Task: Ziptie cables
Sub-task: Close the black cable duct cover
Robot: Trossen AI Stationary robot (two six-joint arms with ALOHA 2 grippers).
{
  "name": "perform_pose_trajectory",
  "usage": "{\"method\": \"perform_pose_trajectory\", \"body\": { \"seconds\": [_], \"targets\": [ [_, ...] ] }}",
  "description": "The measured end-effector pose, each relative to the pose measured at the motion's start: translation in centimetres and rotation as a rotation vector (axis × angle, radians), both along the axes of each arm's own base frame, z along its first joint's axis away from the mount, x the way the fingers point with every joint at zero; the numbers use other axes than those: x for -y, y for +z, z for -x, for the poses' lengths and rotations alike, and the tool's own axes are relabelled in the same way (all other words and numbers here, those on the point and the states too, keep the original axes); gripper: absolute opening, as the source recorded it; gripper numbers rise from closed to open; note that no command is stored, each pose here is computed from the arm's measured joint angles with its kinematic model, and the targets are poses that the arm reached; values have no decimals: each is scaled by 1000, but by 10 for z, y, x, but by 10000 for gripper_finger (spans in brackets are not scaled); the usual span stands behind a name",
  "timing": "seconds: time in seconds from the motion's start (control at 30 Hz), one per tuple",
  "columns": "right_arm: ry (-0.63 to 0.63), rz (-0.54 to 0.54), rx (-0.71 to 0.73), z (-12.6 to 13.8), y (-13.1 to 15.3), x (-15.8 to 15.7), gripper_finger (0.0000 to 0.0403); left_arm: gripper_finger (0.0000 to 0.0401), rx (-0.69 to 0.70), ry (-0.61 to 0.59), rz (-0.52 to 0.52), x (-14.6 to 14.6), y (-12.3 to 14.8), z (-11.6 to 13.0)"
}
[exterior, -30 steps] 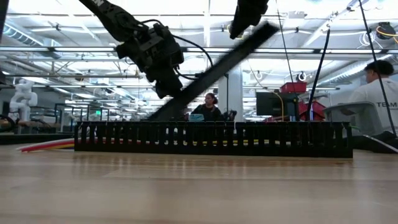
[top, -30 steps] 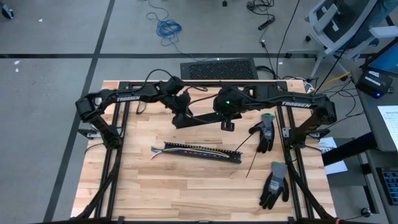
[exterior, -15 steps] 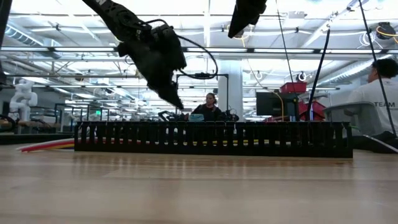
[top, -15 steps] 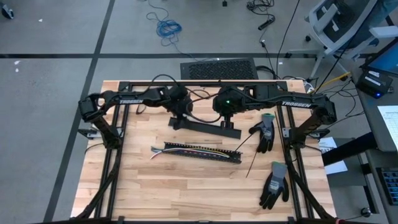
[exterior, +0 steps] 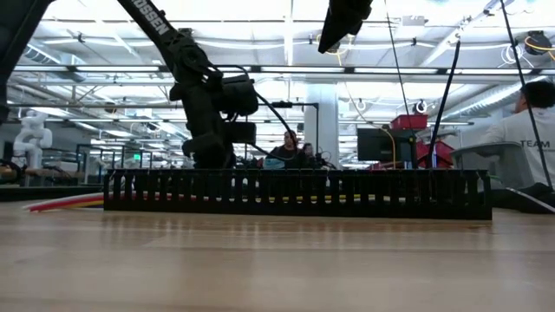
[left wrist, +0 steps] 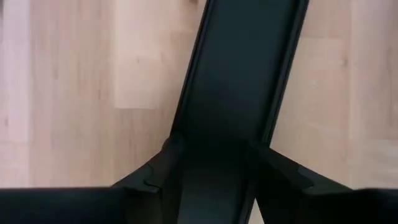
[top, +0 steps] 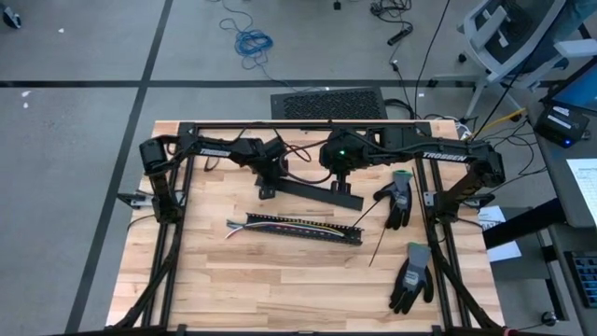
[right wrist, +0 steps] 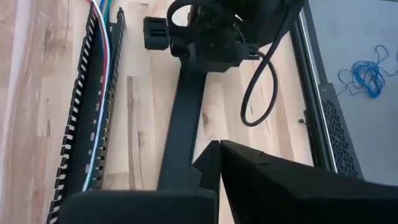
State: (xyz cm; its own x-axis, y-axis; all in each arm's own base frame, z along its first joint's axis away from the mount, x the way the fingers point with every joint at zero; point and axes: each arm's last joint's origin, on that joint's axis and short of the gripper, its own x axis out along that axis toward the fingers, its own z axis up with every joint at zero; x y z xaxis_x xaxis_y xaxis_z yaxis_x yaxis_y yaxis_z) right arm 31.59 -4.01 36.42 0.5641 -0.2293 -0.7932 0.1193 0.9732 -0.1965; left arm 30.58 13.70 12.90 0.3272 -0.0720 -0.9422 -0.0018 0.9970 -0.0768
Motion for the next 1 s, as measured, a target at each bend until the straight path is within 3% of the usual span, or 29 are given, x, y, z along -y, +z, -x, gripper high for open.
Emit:
{"method": "perform_pose_trajectory", "body": {
  "seconds": [0.07, 0.17, 0.27, 0.5, 0.73, 0.83, 1.0],
  "targets": [
    [-10, -8, 3, 0, 0, 0, 0, 122, -33, 27, -22, 0, -7, -1],
    [-10, -15, 3, 0, 0, -2, 0, 26, -46, 58, -8, 0, -13, -3],
    [-16, -28, 5, 0, 0, -5, 0, 5, -49, 110, 22, 0, -16, -4],
    [-4, -27, 5, -1, 0, -11, 0, 1, -86, 85, 65, 22, -2, 0],
    [-29, -18, 21, -2, 1, -10, 0, 5, 84, 54, 23, 29, 47, 5],
    [-25, -20, 40, -3, 2, -10, 0, 28, 128, 21, -6, 28, 60, 9],
    [-26, -19, 54, -4, 3, -10, 0, 103, 98, 19, 20, 28, 55, 10]
  ]
}}
